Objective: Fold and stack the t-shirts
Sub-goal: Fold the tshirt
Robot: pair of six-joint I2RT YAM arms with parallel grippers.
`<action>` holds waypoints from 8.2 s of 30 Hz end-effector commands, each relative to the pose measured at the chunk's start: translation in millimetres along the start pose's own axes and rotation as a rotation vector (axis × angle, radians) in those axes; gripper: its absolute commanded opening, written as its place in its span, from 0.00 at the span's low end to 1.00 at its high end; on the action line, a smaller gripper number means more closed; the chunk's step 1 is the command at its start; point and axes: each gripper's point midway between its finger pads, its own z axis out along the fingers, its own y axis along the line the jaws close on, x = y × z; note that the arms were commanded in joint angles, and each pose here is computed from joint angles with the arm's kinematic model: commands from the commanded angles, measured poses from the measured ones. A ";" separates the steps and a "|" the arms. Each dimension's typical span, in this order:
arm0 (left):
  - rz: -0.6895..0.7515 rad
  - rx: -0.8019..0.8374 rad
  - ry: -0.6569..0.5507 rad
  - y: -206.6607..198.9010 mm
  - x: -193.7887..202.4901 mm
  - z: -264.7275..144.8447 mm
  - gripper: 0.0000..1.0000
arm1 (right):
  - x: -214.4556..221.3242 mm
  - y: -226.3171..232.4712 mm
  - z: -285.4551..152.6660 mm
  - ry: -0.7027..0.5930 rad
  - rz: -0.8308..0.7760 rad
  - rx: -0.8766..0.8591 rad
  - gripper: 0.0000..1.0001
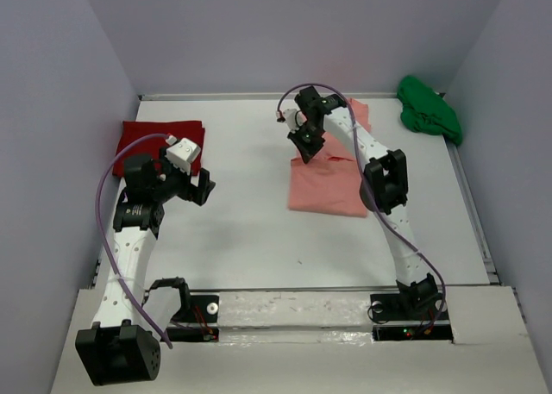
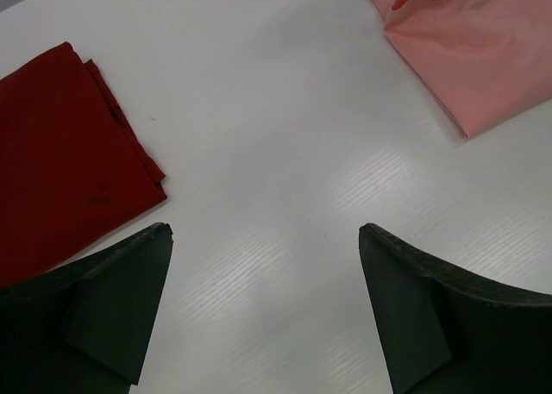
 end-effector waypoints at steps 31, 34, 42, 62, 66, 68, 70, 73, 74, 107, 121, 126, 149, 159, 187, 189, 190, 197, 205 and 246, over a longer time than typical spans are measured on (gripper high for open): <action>0.040 0.155 -0.042 -17.9 -33.3 0.7 0.99 | -10.8 -35.9 -147.9 -0.194 -0.018 0.453 0.41; -0.005 0.271 0.031 -32.8 -26.3 23.0 0.94 | 20.1 -53.4 -174.6 -0.208 0.107 0.518 0.49; -0.121 0.621 0.229 -111.9 -9.1 86.1 0.87 | 119.8 -29.9 -148.4 -0.107 0.393 0.399 0.49; -0.318 0.957 0.658 -209.7 101.7 157.3 0.59 | 197.5 -2.4 -106.5 0.047 0.545 0.265 0.45; -0.325 0.890 0.635 -204.2 98.4 179.2 0.55 | 204.7 4.2 -97.3 0.083 0.547 0.227 0.43; -0.328 0.859 0.636 -201.6 100.6 185.0 0.54 | 207.6 6.0 -94.8 0.091 0.546 0.220 0.43; -0.326 0.817 0.642 -197.5 104.5 190.9 0.54 | 208.4 8.4 -93.7 0.089 0.545 0.209 0.43; -0.332 0.798 0.649 -195.4 107.9 194.4 0.54 | 207.5 11.5 -94.2 0.083 0.542 0.193 0.43; -0.335 0.796 0.655 -195.4 110.5 195.3 0.54 | 208.2 12.7 -93.9 0.086 0.540 0.187 0.43; -0.213 0.819 0.658 -209.2 108.9 198.8 0.00 | 228.3 24.3 -61.5 0.168 0.562 0.111 0.45; -0.162 0.821 0.635 -205.9 100.0 190.9 0.00 | 239.1 -2.0 -28.2 0.281 0.569 0.182 0.41; -0.148 0.820 0.639 -204.2 101.6 186.0 0.00 | 239.5 -7.6 -16.9 0.277 0.557 0.189 0.39; -0.114 0.810 0.623 -200.9 96.3 183.1 0.00 | 199.1 2.9 -37.7 0.042 0.476 0.107 0.40; -0.108 0.821 0.623 -202.0 95.4 182.1 0.00 | 218.4 9.2 -37.4 0.055 0.466 0.129 0.05; 0.179 1.028 0.365 -211.7 14.8 83.3 0.00 | 236.3 54.4 -154.8 0.045 0.282 0.124 0.00; 0.191 1.043 0.350 -213.5 11.8 75.8 0.00 | 239.1 58.4 -161.3 0.049 0.268 0.119 0.00; 0.203 1.047 0.339 -213.6 10.6 74.7 0.00 | 239.5 60.1 -163.1 0.049 0.259 0.111 0.00; 0.198 1.079 0.345 -216.9 14.4 71.9 0.00 | 243.4 75.1 -176.2 0.074 0.217 0.044 0.00; 0.222 1.160 0.350 -224.0 14.5 62.9 0.00 | 253.0 98.9 -179.7 0.091 0.182 -0.067 0.00; 0.287 0.839 0.273 -158.9 -46.4 173.1 0.00 | 155.2 -54.4 -160.9 -0.066 0.290 0.478 0.00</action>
